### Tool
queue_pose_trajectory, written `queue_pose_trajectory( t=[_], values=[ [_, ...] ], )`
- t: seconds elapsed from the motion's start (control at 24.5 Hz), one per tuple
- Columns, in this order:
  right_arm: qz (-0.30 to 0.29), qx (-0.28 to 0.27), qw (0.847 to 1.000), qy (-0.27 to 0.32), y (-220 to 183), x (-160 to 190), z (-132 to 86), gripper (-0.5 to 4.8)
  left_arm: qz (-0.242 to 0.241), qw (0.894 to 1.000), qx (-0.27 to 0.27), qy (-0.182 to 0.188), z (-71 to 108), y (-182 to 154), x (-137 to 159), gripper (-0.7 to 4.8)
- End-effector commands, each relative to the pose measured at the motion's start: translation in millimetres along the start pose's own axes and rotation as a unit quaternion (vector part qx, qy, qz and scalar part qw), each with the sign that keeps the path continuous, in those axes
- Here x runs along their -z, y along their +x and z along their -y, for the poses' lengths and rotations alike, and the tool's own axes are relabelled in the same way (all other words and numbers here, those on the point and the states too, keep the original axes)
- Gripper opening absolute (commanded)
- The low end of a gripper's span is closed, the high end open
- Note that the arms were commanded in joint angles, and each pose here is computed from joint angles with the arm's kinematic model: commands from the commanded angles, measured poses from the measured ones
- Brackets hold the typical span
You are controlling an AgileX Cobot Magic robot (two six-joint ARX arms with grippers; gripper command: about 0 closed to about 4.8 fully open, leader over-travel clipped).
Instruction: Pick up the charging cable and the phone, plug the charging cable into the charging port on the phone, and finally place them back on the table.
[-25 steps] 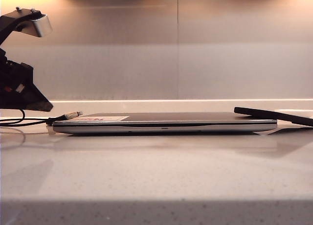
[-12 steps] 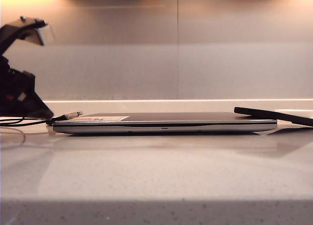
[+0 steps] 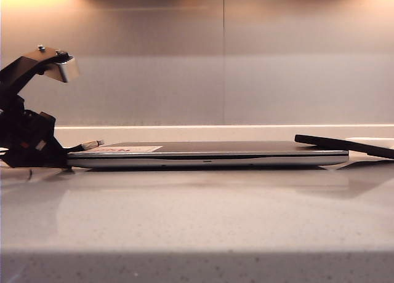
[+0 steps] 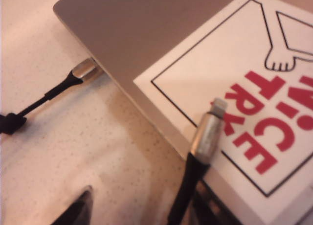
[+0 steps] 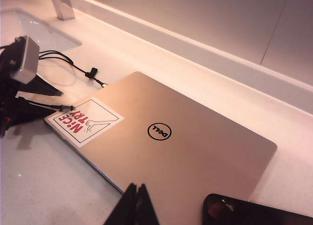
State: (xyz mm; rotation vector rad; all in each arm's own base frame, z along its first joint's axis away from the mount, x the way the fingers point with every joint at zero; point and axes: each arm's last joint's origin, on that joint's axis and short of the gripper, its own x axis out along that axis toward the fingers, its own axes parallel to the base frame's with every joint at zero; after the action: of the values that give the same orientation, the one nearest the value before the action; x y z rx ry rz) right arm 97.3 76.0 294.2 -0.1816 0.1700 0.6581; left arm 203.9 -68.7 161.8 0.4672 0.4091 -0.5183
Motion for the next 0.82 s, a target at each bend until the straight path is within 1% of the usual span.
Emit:
queue_pose_trajectory(
  t=[0.04, 0.16, 0.2, 0.24, 0.33, 0.37, 0.57, 0.69, 0.73, 0.82],
  values=[
    [0.016, 0.000, 1.000, 0.000, -1.4, -4.4, 0.2, -0.06, 0.001, 1.000, 0.001, 0.002, 0.0, 3.0, 0.4, 2.45],
    [0.016, 0.000, 1.000, 0.000, -1.3, -4.3, 0.2, -0.06, 0.000, 1.000, 0.002, 0.002, 0.1, 4.6, 1.2, 2.41],
    [0.016, 0.000, 1.000, 0.000, -1.3, -4.3, 0.2, -0.06, 0.002, 1.000, 0.001, 0.001, 0.0, 4.7, 0.8, 2.12],
    [0.016, 0.000, 1.000, 0.000, -1.3, -4.3, 0.2, -0.06, 0.003, 1.000, 0.000, 0.001, -0.2, 4.7, 0.6, 1.64],
    [0.016, 0.000, 1.000, 0.000, -1.3, -4.3, 0.2, -0.06, 0.003, 1.000, 0.000, 0.001, -0.1, 4.7, 0.6, 0.40],
    [0.016, 0.000, 1.000, 0.000, -1.3, -4.2, 0.2, -0.06, 0.003, 1.000, 0.000, 0.000, -0.2, 4.7, 0.6, -0.12],
    [0.016, 0.000, 1.000, 0.000, -1.3, -4.3, 0.2, -0.06, 0.003, 1.000, 0.000, -0.003, -0.1, 4.7, 0.4, -0.06],
    [0.014, 0.009, 1.000, 0.007, -1.2, -4.1, 0.9, -0.06, 0.007, 1.000, -0.001, -0.019, -0.7, 4.0, -1.0, -0.06],
    [0.012, 0.024, 1.000, 0.011, -1.3, -3.9, 1.8, -0.06, 0.013, 0.999, -0.004, -0.033, -1.5, 1.5, -3.4, -0.06],
    [0.010, 0.062, 0.997, 0.048, -1.5, -3.5, 4.0, -0.06, 0.027, 0.999, -0.009, -0.046, -3.1, -5.4, -8.7, -0.06]
  ],
)
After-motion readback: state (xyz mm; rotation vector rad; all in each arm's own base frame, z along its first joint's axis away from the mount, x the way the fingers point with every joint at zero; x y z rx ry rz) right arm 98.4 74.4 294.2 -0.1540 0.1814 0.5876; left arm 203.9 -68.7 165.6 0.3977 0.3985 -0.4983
